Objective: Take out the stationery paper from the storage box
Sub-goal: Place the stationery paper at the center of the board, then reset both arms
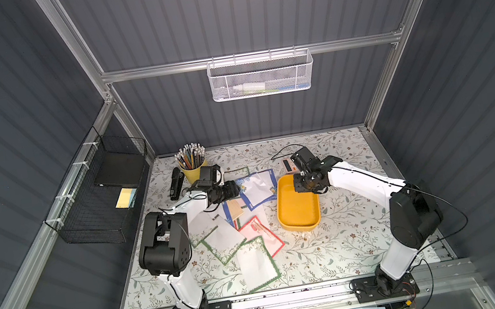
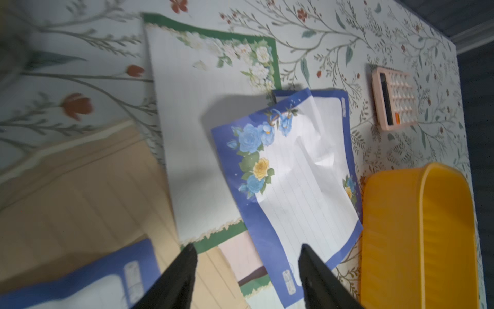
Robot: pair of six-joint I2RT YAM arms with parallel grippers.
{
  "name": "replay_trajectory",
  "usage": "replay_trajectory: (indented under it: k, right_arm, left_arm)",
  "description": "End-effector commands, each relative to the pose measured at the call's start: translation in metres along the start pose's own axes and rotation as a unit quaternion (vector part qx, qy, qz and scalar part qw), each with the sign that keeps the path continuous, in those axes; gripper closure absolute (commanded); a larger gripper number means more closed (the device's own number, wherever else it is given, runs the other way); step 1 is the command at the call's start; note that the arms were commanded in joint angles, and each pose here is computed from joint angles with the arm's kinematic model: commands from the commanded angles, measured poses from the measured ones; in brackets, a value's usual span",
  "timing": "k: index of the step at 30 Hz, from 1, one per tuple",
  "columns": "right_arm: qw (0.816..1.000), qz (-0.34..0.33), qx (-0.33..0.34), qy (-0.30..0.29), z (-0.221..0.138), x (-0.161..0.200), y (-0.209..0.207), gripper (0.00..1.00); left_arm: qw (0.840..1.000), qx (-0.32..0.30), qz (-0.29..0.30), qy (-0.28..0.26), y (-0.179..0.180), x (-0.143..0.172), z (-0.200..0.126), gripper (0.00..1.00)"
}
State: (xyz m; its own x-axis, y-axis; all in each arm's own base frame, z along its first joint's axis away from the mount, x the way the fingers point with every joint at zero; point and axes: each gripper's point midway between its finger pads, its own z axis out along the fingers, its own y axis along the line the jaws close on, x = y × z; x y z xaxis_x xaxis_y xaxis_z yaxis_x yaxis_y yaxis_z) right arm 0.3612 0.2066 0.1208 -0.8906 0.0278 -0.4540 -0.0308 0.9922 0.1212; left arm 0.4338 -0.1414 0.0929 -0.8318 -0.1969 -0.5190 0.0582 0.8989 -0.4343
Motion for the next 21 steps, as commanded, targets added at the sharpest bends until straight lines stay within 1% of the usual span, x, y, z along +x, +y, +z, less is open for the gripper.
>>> replay_trajectory:
  k: [1,4,6,7,8,10,11,13,14,15,16,18,19,21]
  right_arm:
    - [0.998,0.006,-0.006,-0.058,-0.027,-0.020,-0.004,0.68]
    - [0.992,0.014,-0.025,-0.122,-0.059,-0.040,-0.003,0.66]
    - [0.981,0.022,-0.043,-0.186,-0.088,-0.055,-0.005,0.65]
    - [0.975,0.024,-0.051,-0.215,-0.100,-0.061,-0.007,0.64]
    - [0.967,0.028,-0.059,-0.247,-0.113,-0.065,-0.010,0.63]
    - [0.949,0.045,-0.060,-0.306,-0.136,-0.069,-0.023,0.61]
    - [0.938,0.056,-0.060,-0.337,-0.151,-0.069,-0.031,0.59]
    - [0.921,0.068,-0.045,-0.382,-0.167,-0.067,-0.049,0.55]
    - [0.913,0.066,-0.037,-0.401,-0.174,-0.064,-0.056,0.33]
    - [0.909,0.057,-0.029,-0.412,-0.178,-0.059,-0.063,0.03]
    - [0.901,0.052,-0.024,-0.431,-0.185,-0.058,-0.068,0.01]
    - [0.884,0.056,0.000,-0.463,-0.194,-0.049,-0.086,0.01]
    - [0.880,0.060,0.014,-0.472,-0.195,-0.044,-0.094,0.01]
    - [0.868,0.066,0.040,-0.490,-0.194,-0.032,-0.111,0.01]
  left_arm:
    - [0.989,-0.055,0.030,-0.133,-0.007,-0.063,-0.071,0.29]
    - [0.971,-0.087,0.029,-0.221,-0.010,-0.090,-0.126,0.24]
    - [0.955,-0.122,0.026,-0.270,-0.004,-0.099,-0.160,0.23]
    - [0.947,-0.137,0.030,-0.290,0.000,-0.102,-0.172,0.23]
    - [0.937,-0.153,0.036,-0.311,0.003,-0.104,-0.185,0.17]
    - [0.922,-0.186,0.044,-0.336,0.012,-0.105,-0.201,0.10]
    - [0.915,-0.201,0.051,-0.346,0.016,-0.105,-0.207,0.01]
    - [0.905,-0.217,0.067,-0.359,0.020,-0.104,-0.214,0.01]
    - [0.903,-0.218,0.085,-0.361,0.019,-0.104,-0.213,0.01]
    - [0.900,-0.221,0.101,-0.362,0.020,-0.102,-0.211,0.01]
    - [0.898,-0.225,0.113,-0.360,0.021,-0.101,-0.208,0.01]
    - [0.897,-0.234,0.134,-0.351,0.023,-0.098,-0.203,0.01]
    - [0.894,-0.235,0.139,-0.356,0.024,-0.097,-0.203,0.01]
    - [0.880,-0.245,0.140,-0.383,0.030,-0.094,-0.209,0.01]
